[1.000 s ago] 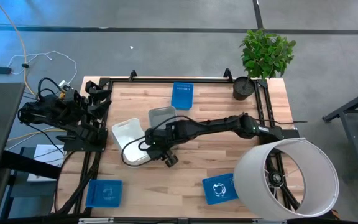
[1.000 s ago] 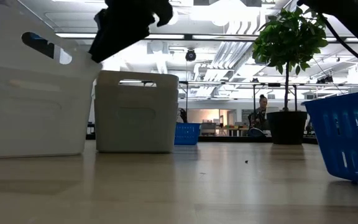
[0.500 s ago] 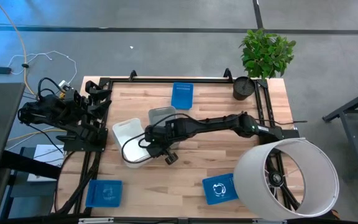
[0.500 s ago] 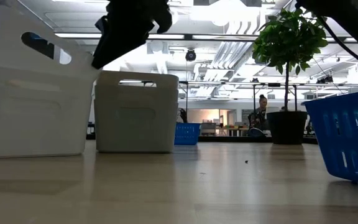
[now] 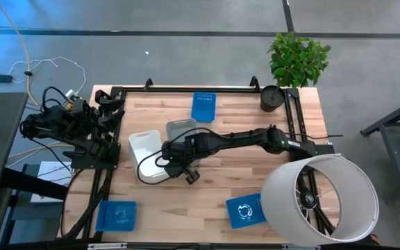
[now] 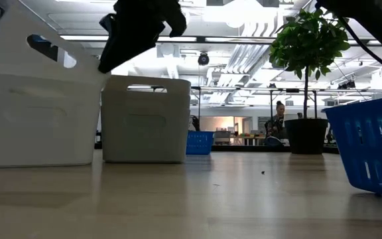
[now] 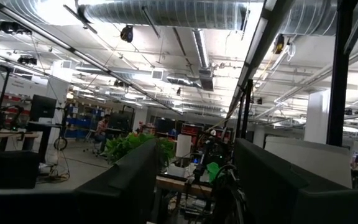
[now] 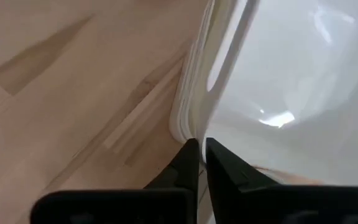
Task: Stack baskets by color
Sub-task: Stack the top white bin on top of the bottom white bins, then move the bottom right blue bin to the middle right of the table
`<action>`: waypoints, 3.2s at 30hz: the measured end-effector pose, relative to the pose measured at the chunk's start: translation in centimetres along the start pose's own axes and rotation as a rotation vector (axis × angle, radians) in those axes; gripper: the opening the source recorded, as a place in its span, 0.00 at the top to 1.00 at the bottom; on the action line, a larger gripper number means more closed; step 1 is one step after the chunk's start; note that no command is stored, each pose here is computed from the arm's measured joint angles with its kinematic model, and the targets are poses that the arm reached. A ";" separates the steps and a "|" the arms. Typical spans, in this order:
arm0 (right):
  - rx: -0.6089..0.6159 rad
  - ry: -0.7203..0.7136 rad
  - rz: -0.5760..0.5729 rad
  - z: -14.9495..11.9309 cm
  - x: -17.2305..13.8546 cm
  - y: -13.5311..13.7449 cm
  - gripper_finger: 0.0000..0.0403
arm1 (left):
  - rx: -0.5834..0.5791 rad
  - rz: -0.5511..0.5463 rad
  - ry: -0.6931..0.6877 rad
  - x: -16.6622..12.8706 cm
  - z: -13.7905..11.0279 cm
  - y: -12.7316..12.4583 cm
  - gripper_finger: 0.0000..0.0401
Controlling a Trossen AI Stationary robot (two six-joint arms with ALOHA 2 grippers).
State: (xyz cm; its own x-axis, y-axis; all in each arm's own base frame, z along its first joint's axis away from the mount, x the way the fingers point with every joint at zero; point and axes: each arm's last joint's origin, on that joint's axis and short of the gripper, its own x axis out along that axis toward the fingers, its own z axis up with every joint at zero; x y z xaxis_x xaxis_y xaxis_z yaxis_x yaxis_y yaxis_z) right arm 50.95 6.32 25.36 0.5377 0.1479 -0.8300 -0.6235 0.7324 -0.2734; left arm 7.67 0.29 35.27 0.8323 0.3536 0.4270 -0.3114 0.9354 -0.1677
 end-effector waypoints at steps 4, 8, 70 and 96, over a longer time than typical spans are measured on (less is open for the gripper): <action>-0.016 -0.020 -0.042 0.4 -0.9 -0.3 0.99 | 0.000 0.000 0.000 0.0 0.0 0.0 0.50; -0.054 0.002 -0.091 0.6 -2.0 -0.5 1.00 | 0.000 -0.001 -0.001 0.0 0.0 0.0 0.50; 0.195 0.146 -0.028 -1.8 -6.0 -1.1 0.56 | -0.003 0.000 -0.007 0.0 0.1 0.0 0.50; 0.759 0.089 0.074 -10.5 -14.2 3.6 0.81 | 0.073 -0.032 0.001 0.0 0.0 -0.1 0.50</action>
State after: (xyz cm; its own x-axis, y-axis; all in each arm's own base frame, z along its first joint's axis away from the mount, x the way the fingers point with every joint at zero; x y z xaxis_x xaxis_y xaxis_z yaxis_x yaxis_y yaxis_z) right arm 35.12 -0.06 31.02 0.4419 0.1838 -0.8780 -0.0786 0.9829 0.1662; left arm 7.69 0.20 35.25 0.8430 0.3233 0.4299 -0.3170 0.9443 -0.0886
